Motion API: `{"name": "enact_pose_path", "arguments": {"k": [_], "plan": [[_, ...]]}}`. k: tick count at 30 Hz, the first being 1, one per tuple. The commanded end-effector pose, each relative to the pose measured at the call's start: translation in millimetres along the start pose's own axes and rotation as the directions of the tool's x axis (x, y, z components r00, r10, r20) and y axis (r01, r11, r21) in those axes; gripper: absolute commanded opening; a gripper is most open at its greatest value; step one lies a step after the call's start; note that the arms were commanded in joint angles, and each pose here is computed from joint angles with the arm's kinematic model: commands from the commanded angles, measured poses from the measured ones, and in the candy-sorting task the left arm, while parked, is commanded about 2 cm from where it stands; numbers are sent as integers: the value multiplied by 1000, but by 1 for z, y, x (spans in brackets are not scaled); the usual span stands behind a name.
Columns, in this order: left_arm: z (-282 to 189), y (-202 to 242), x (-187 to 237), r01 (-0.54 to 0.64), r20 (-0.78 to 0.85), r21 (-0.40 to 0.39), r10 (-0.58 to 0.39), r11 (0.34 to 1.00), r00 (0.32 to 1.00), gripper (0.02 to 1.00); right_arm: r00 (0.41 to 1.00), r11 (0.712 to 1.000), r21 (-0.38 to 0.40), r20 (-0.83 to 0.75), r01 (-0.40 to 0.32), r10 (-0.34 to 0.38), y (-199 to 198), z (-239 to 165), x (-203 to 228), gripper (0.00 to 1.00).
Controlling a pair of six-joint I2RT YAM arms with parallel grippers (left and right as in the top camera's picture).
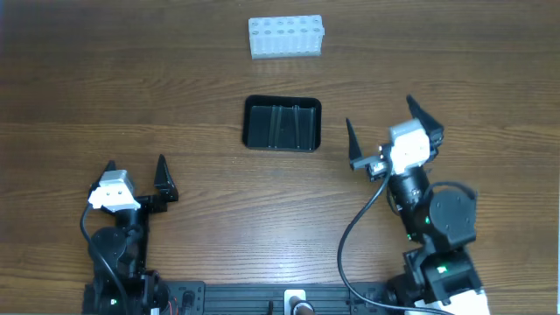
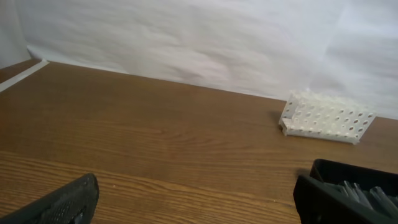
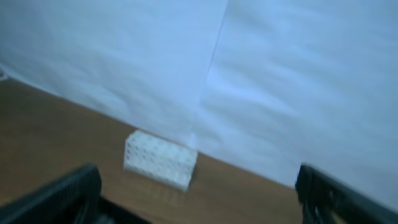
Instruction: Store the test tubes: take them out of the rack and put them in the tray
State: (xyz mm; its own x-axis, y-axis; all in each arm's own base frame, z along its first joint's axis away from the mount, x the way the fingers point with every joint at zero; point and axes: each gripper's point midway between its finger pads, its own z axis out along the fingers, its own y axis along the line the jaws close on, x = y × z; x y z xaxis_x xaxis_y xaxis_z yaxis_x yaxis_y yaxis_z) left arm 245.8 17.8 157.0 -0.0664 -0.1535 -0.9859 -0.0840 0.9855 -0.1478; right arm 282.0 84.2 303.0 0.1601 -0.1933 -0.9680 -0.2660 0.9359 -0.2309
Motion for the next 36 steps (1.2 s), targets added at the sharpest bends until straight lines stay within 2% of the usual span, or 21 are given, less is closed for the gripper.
{"name": "enact_pose_path", "arguments": {"k": [1,7,12,18,27,31,36], "plan": [[0,-1,1,-14,1,8,14,1000,1000,998,1000,1000,23,10,12,-13,1,-7,36,993],[0,-1,1,-14,1,8,14,1000,1000,998,998,996,84,55,20,-24,-7,-17,60,991],[0,-1,1,-14,1,8,14,1000,1000,998,1000,987,156,-13,29,-27,-22,-28,96,991],[0,-1,1,-14,1,8,14,1000,1000,998,997,973,228,-73,39,-23,-41,-41,113,991],[0,-1,1,-14,1,8,14,1000,1000,996,969,977,213,-244,30,23,-33,-63,155,991],[0,-1,1,-14,1,8,14,1000,1000,998,961,978,206,-276,27,32,-28,-71,163,993],[0,-1,1,-14,1,8,14,1000,1000,996,973,975,220,-228,33,19,-31,-72,151,993]]}}
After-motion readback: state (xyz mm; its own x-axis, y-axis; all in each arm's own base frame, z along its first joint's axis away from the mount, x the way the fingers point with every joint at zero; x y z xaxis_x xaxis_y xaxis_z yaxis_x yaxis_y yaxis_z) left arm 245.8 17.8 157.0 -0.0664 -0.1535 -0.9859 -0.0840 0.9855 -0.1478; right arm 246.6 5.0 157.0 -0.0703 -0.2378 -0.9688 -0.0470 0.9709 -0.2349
